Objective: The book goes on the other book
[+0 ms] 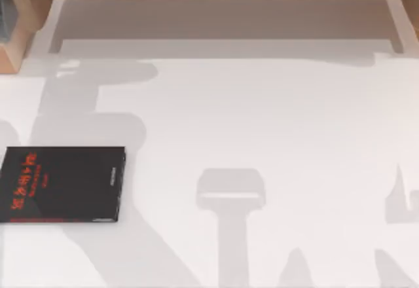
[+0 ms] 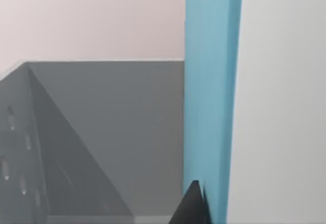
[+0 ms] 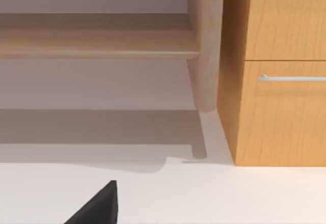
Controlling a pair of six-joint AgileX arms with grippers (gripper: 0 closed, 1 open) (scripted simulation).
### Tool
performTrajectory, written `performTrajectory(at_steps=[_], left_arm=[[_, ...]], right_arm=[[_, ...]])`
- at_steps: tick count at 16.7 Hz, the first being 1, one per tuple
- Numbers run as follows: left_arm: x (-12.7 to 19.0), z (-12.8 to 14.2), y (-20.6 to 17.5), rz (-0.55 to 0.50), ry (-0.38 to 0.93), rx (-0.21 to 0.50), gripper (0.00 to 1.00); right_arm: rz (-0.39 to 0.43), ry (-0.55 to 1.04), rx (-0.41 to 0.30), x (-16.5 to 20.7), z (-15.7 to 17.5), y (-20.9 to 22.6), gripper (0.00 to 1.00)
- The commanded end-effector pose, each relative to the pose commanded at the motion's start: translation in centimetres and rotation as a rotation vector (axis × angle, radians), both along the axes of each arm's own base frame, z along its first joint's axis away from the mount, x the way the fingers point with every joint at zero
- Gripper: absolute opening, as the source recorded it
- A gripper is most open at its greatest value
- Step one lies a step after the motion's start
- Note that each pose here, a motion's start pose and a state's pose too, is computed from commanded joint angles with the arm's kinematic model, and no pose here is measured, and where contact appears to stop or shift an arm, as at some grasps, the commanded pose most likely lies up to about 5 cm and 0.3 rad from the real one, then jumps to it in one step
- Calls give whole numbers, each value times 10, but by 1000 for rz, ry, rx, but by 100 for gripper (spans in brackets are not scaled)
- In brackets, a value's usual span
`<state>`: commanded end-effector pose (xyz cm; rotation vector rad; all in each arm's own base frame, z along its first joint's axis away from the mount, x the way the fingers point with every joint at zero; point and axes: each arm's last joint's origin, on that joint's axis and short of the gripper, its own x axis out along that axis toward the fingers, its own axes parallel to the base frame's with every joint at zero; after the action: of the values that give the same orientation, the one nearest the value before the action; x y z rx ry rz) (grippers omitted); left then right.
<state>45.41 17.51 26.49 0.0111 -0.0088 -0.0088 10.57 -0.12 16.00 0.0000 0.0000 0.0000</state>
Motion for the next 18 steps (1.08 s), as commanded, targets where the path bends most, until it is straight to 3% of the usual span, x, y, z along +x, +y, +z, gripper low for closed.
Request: performTrajectory(at_steps=[4, 9, 14, 18], left_arm=[[-35, 26, -21, 60, -25, 127, 0], [-110, 34, -68, 160, 26, 381, 0], [-184, -13, -128, 144, 192, 717, 0], [-231, -69, -175, -31, 318, 1030, 0]], right_arm=[[0, 0, 0, 0, 0, 0, 100], [0, 0, 0, 0, 0, 0, 100], [0, 0, 0, 0, 0, 0, 100], [0, 0, 0, 0, 0, 0, 100]])
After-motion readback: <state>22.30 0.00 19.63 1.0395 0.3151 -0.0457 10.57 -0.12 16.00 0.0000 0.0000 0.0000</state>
